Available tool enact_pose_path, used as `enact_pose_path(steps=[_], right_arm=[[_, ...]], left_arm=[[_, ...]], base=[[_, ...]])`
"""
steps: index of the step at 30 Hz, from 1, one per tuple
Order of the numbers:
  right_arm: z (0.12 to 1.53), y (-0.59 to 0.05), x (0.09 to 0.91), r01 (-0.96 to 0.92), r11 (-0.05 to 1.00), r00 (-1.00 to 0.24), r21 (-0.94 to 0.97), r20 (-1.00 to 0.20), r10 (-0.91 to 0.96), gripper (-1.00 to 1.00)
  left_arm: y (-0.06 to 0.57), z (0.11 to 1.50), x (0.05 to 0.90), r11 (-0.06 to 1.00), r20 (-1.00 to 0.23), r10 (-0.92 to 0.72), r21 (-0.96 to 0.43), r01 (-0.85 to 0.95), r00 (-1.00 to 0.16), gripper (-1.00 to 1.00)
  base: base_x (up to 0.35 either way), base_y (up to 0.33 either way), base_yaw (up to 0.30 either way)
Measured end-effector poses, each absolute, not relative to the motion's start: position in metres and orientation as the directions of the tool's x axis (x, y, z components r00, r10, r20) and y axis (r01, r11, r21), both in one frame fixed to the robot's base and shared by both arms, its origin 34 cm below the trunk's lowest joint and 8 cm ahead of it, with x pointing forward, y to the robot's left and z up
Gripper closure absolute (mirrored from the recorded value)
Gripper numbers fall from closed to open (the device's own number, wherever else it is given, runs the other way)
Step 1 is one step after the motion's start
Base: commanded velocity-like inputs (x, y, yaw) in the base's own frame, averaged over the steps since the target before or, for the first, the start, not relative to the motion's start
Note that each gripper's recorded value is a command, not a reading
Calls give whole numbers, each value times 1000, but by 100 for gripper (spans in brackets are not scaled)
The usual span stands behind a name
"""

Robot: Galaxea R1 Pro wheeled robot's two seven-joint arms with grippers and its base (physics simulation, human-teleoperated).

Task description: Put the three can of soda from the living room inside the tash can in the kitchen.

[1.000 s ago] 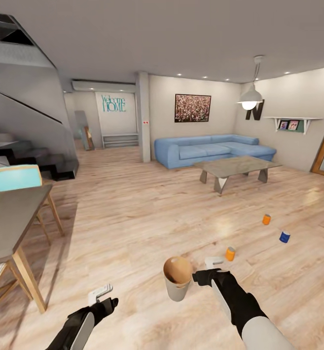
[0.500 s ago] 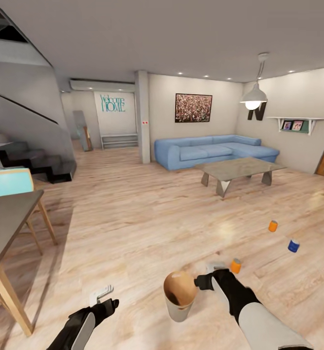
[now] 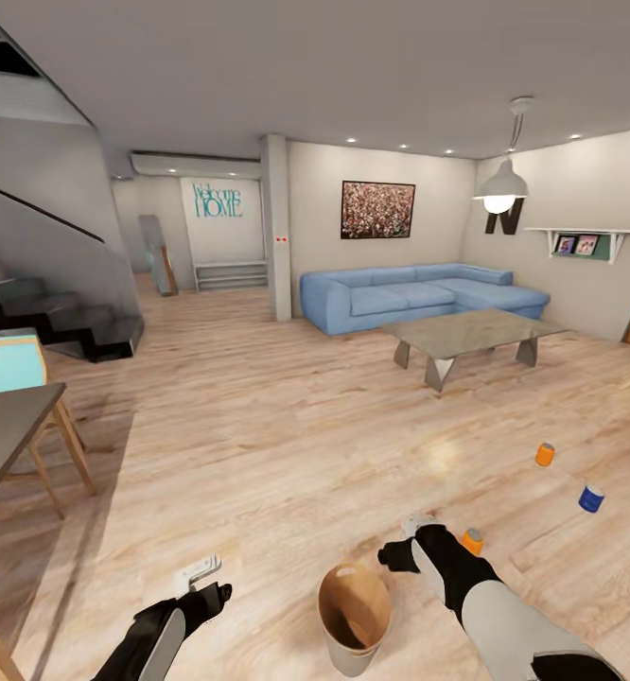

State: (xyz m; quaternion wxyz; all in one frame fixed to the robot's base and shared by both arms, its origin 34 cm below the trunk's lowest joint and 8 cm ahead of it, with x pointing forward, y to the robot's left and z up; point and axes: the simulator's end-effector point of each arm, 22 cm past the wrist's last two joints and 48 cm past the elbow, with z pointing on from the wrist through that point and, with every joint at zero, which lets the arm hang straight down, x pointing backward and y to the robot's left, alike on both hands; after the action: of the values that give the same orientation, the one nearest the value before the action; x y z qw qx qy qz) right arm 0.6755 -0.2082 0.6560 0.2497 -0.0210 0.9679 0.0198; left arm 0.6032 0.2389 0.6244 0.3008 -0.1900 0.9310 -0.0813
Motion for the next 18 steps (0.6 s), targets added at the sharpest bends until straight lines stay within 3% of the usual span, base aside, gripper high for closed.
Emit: enact_pose_path(steps=[8,14,18], right_arm=[[654,-209,673,-50,998,-880,27,-474,-31,-100],[650,-209,665,-40,999,-902,34,-431,-21,-100],[644,-205,657,-9,997,-920,76,-391,21,-100]], left_arm=[[237,625,604,916,-528,-400,-268,-299,-749,-100],[232,630,600,913,-483,-407,-239,-330,-776,-100],[242,640,598,860,-420,-510,-263,-437,-751,-100]], base=[[288,0,0],[57,0,0],[10,0,0]])
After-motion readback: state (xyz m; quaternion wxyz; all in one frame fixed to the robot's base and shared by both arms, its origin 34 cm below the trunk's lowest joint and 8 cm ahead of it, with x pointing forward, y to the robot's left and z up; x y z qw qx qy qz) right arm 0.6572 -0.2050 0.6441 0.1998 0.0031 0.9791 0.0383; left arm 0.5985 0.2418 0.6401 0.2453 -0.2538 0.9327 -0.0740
